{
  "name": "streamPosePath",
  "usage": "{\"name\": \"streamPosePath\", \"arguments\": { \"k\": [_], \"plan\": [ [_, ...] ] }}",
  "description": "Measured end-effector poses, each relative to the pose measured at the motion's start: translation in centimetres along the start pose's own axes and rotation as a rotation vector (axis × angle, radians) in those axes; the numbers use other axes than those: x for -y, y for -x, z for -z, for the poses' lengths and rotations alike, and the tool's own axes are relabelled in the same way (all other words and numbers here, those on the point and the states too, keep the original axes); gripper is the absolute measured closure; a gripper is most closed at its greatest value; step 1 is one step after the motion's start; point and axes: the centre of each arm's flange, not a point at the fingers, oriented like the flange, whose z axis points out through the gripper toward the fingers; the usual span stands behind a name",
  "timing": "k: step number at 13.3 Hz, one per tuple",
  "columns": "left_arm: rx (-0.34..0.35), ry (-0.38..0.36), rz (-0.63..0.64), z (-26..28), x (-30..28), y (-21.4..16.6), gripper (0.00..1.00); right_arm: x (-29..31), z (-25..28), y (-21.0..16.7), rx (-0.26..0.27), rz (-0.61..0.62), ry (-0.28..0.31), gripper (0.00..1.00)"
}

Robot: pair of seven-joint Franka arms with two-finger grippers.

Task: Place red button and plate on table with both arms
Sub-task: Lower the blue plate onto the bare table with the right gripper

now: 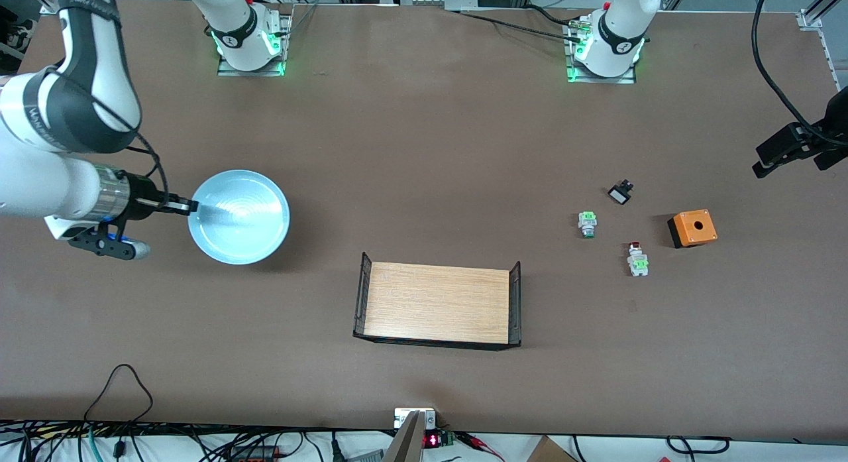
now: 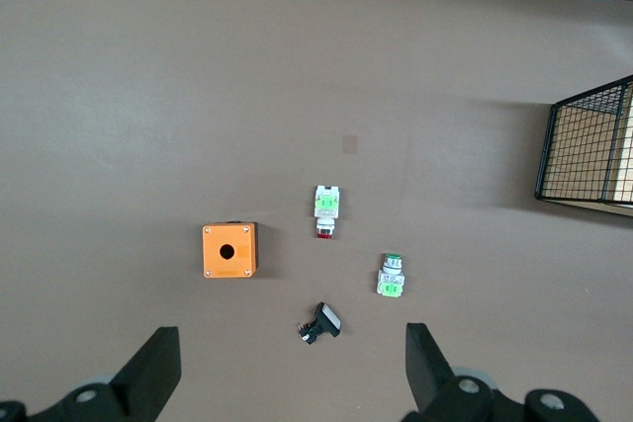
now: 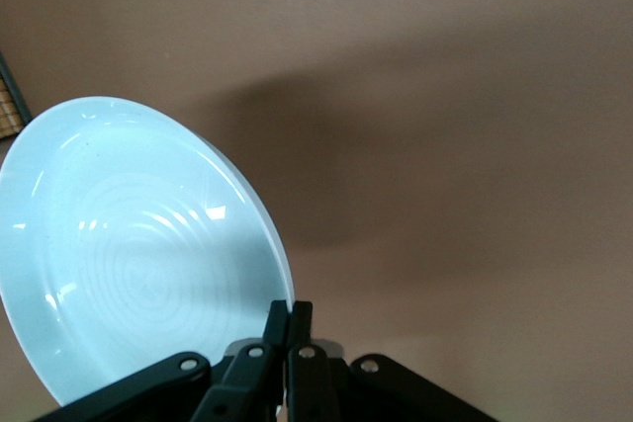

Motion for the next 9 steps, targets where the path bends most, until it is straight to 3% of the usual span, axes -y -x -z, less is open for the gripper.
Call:
{"name": "streamPosePath", "arguments": {
  "k": [4,9],
  "plan": [
    [0.007,0.002,-0.030,-0.1,-1.1,0.2,0.00,-3.6,-3.2,-0.6,0.039,0.068,0.064,0.98],
    [0.007,0.002,-0.033,-0.1,-1.3,0.1,0.00,-7.6,-9.9,-1.1,0.035,0.147,0.061,0.98]
  ]
}}
